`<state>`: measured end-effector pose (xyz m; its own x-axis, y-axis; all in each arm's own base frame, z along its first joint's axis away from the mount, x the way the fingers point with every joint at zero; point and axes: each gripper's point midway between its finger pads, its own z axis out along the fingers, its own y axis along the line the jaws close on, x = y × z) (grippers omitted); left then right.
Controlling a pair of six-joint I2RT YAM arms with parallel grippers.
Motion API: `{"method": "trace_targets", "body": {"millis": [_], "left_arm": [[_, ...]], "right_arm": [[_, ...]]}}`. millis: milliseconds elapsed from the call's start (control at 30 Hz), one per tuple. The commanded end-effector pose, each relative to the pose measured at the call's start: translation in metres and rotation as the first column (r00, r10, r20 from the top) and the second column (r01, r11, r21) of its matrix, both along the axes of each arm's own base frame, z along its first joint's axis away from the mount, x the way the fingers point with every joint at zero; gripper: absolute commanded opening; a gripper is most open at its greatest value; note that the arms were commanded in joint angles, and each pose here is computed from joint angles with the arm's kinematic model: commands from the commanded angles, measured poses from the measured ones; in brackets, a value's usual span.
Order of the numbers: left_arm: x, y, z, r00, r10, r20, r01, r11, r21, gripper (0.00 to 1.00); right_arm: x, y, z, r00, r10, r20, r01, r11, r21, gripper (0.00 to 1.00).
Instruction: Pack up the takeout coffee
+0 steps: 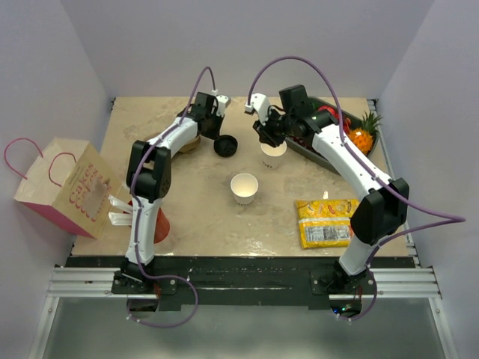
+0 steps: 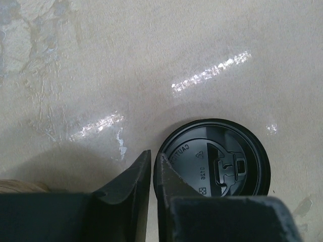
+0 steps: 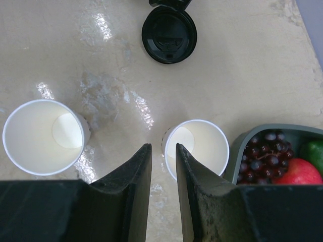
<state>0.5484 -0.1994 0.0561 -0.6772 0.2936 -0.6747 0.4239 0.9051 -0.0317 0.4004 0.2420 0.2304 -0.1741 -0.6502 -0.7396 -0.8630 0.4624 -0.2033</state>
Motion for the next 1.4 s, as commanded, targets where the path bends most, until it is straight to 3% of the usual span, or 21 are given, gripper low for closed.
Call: {"method": "trace_targets", "body": {"millis": [0, 167, 467, 767, 1100, 1233, 1367], "left_arm": [[0.000, -0.001, -0.001, 1.000, -0.002, -0.006, 0.002, 1.000, -0.017, 0.15], [-0.003, -0.003, 0.002, 1.000, -0.009, -0.011, 0.008, 0.999, -0.031, 0.26], [-0.005, -0.002, 0.002, 1.000, -0.010, -0.012, 0.010, 1.000, -0.029, 0.17], [0.000, -0.001, 0.017, 1.000, 0.004, 0.023, -0.004, 1.000, -0.025, 0.15], [0.000, 0.001, 0.020, 0.999, 0.011, 0.031, -0.011, 1.000, -0.016, 0.15], [0.001, -0.001, 0.024, 0.999, 0.033, 0.035, -0.032, 0.999, -0.030, 0.28], [0.001, -0.001, 0.026, 0.999, 0.036, 0.038, -0.035, 0.999, -0.027, 0.25]], "right_arm": [[0.004, 0.006, 0.007, 1.000, 0.013, 0.020, -0.014, 1.000, 0.018, 0.29], [0.007, 0.007, 0.005, 1.000, 0.014, 0.019, -0.015, 1.000, 0.017, 0.29], [0.010, 0.011, 0.003, 1.000, 0.018, 0.013, -0.018, 1.000, 0.022, 0.29], [0.014, 0.013, 0.002, 1.000, 0.018, 0.011, -0.018, 0.999, 0.029, 0.29], [0.016, 0.016, 0.002, 1.000, 0.021, 0.011, -0.021, 0.999, 0.032, 0.29], [0.016, 0.015, 0.002, 1.000, 0.020, 0.008, -0.021, 0.999, 0.034, 0.29], [0.016, 0.016, 0.001, 1.000, 0.020, 0.004, -0.020, 0.999, 0.036, 0.29]]}}
